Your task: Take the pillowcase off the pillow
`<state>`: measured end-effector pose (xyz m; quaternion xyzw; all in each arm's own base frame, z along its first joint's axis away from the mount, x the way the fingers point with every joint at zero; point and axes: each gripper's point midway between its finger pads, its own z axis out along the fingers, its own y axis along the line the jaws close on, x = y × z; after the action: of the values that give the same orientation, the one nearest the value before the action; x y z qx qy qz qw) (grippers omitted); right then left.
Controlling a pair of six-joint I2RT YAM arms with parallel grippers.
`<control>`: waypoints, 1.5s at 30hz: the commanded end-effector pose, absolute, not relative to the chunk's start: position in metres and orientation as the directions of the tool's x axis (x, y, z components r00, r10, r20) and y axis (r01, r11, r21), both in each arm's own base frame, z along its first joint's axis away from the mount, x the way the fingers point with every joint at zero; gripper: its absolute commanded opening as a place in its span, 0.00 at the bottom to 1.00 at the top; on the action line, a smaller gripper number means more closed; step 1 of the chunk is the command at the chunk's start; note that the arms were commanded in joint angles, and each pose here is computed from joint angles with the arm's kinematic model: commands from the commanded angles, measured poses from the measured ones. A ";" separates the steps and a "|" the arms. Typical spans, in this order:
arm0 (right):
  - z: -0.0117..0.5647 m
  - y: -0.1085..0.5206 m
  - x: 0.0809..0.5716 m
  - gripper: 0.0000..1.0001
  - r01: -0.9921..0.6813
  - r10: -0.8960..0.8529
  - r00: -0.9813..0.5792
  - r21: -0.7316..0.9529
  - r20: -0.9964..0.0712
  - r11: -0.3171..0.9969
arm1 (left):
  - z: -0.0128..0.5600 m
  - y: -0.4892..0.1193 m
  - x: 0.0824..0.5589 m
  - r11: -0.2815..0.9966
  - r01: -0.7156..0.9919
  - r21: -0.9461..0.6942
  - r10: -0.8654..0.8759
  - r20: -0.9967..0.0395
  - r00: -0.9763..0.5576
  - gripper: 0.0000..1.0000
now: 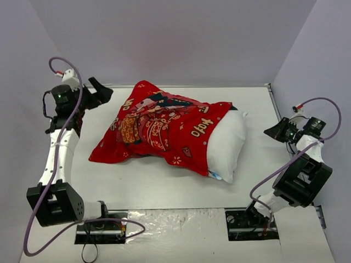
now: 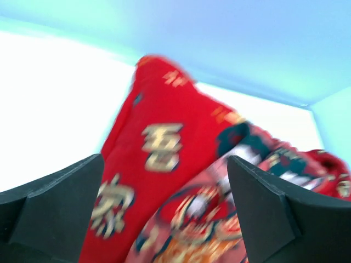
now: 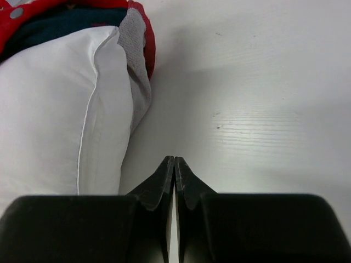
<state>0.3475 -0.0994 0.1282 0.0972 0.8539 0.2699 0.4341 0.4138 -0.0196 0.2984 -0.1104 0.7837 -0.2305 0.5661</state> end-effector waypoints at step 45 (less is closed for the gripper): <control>0.167 0.011 0.388 0.00 -0.388 0.259 -0.680 0.636 -0.686 0.667 | 0.238 -0.015 0.534 0.480 0.186 -0.857 -0.730 -0.508 -0.456 0.02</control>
<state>0.3847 0.0552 0.1486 -0.0383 0.8225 0.4487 0.3475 0.5323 -0.0556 0.1778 -0.1959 0.7591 -0.4758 0.3988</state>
